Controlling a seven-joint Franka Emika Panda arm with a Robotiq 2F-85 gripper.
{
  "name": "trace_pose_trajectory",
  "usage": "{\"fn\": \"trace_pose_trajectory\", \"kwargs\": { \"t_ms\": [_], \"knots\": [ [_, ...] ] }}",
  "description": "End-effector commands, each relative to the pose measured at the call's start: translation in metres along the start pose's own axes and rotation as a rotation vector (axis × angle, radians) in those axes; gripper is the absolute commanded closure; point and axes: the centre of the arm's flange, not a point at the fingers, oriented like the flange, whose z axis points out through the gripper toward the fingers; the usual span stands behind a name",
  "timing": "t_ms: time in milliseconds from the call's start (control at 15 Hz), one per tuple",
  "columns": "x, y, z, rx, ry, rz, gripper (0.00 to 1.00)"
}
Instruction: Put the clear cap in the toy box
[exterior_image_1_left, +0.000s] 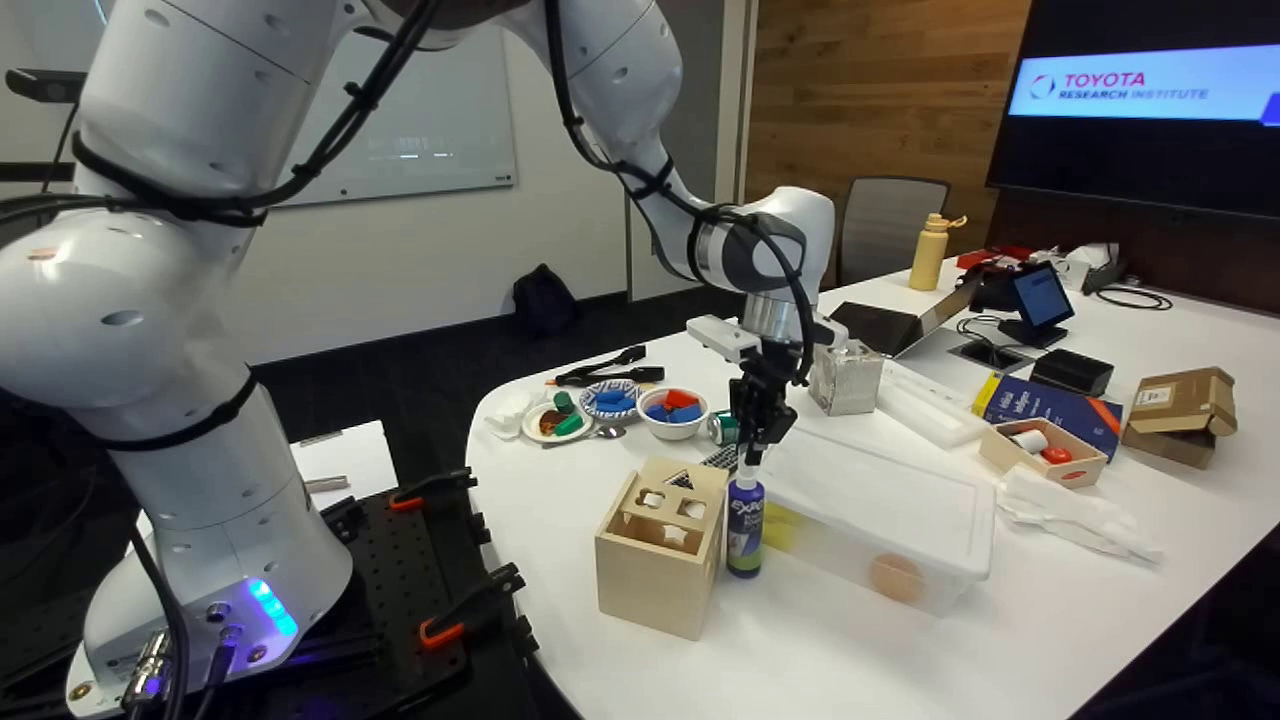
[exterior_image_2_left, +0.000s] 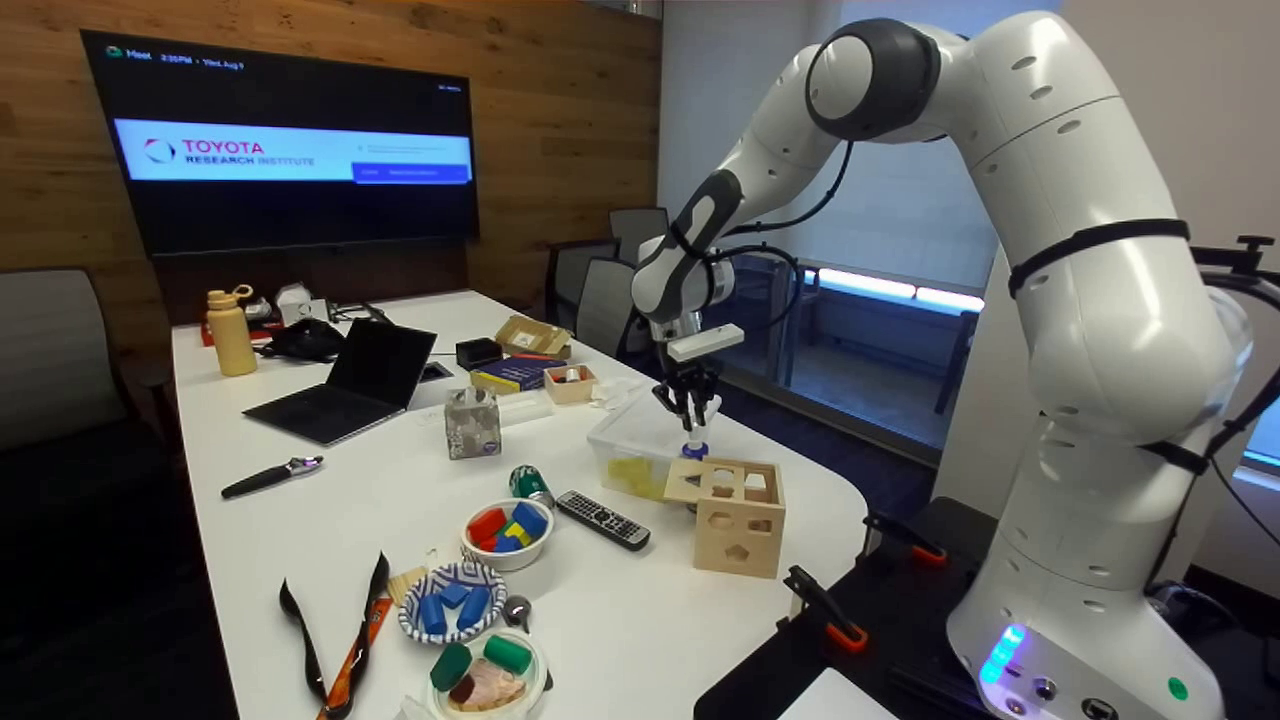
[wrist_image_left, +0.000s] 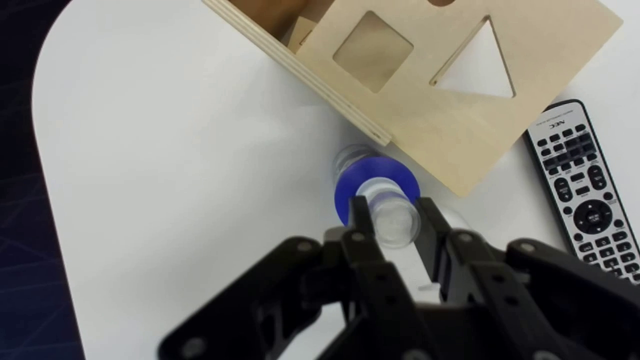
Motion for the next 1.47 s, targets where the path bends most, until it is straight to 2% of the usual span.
{"fn": "trace_pose_trajectory", "kwargs": {
  "t_ms": [0,467,533,600,667,1000,1400],
  "knots": [
    [-0.002,0.003,0.008,0.005,-0.002,-0.009,0.93],
    [-0.001,0.021,0.019,-0.008,-0.016,0.025,0.93],
    [-0.002,0.023,0.018,-0.008,-0.013,0.026,0.48],
    [-0.002,0.024,0.016,-0.008,-0.012,0.028,0.47],
    [-0.002,0.025,0.015,-0.007,-0.011,0.031,0.42],
    [-0.008,0.035,-0.005,0.0,0.005,0.037,0.03],
    [-0.041,0.054,-0.067,0.014,0.062,0.002,0.0]
  ]
}}
